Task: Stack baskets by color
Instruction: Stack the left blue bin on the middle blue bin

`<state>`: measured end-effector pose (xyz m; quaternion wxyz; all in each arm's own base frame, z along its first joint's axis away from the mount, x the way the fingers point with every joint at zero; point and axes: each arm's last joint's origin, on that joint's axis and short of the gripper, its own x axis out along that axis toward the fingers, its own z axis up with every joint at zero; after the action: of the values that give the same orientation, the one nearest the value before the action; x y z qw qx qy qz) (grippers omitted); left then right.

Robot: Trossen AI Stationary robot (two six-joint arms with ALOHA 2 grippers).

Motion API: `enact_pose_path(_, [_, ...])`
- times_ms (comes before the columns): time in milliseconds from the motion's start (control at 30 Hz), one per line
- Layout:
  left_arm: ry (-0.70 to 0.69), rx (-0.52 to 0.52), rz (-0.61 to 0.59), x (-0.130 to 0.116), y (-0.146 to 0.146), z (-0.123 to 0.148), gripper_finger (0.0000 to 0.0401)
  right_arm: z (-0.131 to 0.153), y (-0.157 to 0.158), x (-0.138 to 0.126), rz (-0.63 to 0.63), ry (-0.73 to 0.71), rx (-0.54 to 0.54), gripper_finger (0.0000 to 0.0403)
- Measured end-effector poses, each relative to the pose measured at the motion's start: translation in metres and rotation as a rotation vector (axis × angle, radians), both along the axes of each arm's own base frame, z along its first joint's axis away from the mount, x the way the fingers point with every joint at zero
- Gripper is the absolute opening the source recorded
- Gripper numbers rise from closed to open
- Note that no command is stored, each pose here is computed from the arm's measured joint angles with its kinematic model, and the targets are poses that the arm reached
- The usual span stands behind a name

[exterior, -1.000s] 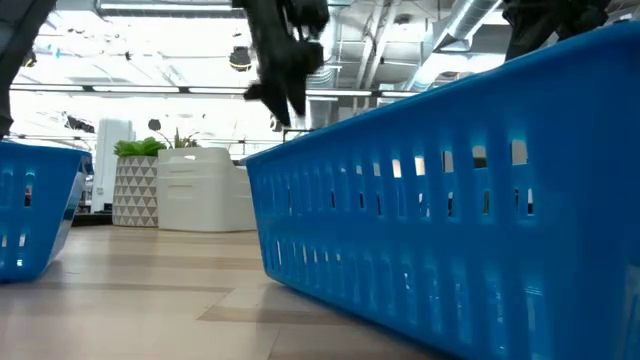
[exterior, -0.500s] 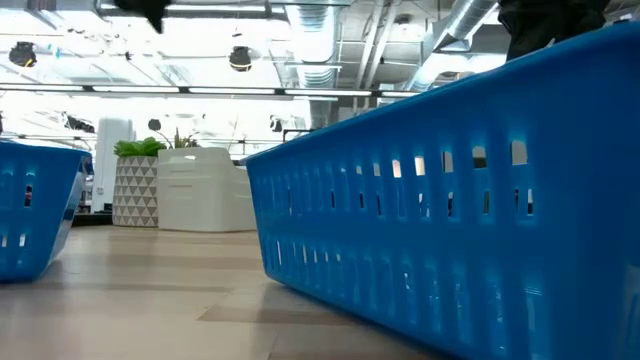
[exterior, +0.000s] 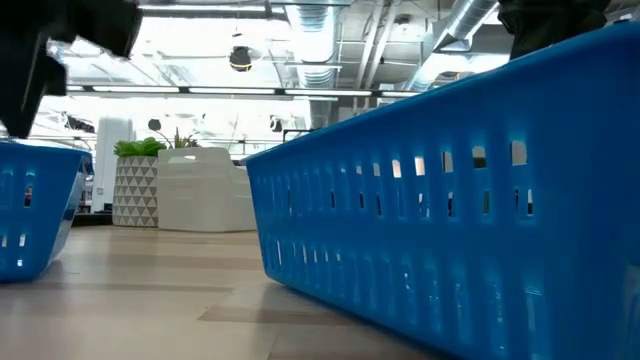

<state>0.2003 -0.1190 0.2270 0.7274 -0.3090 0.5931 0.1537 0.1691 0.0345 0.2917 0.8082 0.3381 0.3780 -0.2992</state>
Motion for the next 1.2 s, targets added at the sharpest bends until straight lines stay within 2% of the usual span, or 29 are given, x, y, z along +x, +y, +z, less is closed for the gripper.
enact_pose_path(100, [0.022,-0.003,0.025,-0.007,-0.002,-0.018,0.0213,0.000,0.000,0.000,0.002,0.000,0.003,0.0264])
enact_pose_path(233, [0.020,-0.059,0.038,-0.013,-0.007,-0.036,0.0213,0.000,0.000,0.000,0.003,0.001,0.003,0.0264])
enact_pose_path(333, [-0.021,-0.108,0.070,-0.012,-0.011,-0.042,0.0213,0.000,0.000,0.000,0.009,0.003,-0.001,0.0264])
enact_pose_path(433, [-0.026,-0.113,0.095,-0.013,-0.012,-0.044,0.0205,0.000,0.000,0.000,0.018,0.005,-0.008,0.0264])
enact_pose_path(667, [-0.053,-0.100,0.110,-0.009,-0.014,-0.047,0.0128,0.000,0.000,0.000,0.082,0.022,-0.049,0.0264])
enact_pose_path(1000, [0.033,-0.135,0.061,0.006,-0.028,-0.079,0.0010,-0.009,0.011,0.001,0.154,0.024,-0.058,0.0264])
enact_pose_path(1133, [0.005,-0.134,0.091,0.011,-0.028,-0.074,0.0002,-0.014,0.020,0.008,0.162,0.027,-0.046,0.0252])
enact_pose_path(1200, [-0.028,-0.129,0.057,0.013,-0.029,-0.065,0.0001,-0.018,0.024,0.013,0.168,0.041,-0.046,0.0240])
